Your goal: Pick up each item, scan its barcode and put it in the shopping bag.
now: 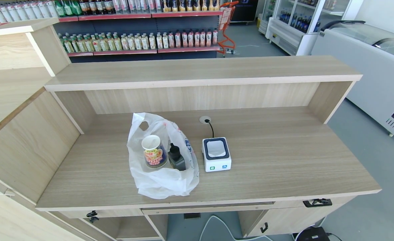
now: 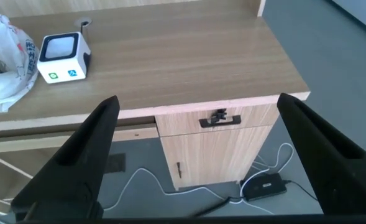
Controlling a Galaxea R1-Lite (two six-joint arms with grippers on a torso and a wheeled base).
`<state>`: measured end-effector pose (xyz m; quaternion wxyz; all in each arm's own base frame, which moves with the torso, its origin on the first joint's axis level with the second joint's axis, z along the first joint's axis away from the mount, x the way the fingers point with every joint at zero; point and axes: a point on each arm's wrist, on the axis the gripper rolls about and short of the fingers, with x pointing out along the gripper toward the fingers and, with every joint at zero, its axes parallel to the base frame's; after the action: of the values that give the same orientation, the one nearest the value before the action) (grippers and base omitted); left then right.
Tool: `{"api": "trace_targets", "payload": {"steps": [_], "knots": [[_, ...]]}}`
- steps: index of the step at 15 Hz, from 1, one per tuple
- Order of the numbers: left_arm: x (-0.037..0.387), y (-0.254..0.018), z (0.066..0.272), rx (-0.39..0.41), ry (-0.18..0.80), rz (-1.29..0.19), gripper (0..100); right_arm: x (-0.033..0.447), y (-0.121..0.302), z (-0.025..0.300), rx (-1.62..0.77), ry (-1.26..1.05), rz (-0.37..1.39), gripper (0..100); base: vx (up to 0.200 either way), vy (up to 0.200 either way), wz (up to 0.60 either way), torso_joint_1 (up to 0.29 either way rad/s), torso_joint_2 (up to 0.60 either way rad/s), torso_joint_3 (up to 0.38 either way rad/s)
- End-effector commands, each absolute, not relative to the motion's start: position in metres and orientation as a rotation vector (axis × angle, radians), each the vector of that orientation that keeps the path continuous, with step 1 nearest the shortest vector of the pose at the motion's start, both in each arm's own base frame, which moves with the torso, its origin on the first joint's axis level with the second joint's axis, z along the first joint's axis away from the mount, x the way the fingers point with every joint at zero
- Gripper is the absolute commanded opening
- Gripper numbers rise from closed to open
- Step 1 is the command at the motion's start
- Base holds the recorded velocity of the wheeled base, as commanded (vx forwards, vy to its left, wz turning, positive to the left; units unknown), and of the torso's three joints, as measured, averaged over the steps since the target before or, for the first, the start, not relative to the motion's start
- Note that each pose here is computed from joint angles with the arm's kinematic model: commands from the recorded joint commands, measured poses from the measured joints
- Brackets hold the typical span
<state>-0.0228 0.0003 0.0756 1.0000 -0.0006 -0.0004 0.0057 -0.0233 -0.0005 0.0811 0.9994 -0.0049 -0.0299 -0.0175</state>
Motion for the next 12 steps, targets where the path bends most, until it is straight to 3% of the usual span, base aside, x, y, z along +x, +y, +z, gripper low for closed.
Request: {"api": "trace_targets", "payload": {"steps": [1,12], "knots": [[-0.0228,0.0003,0.0756,-0.002,-0.002,0.012,100,-0.0230,-0.0005,0.0811,-0.010,-0.055,-0.034,100,0.000,0.000,0.00,0.000,0.00,0.000],[-0.0228,0.0003,0.0756,-0.002,-0.002,0.012,100,-0.0229,0.0005,0.0789,-0.037,-0.034,0.010,100,0.000,0.000,0.00,0.000,0.00,0.000]]}}
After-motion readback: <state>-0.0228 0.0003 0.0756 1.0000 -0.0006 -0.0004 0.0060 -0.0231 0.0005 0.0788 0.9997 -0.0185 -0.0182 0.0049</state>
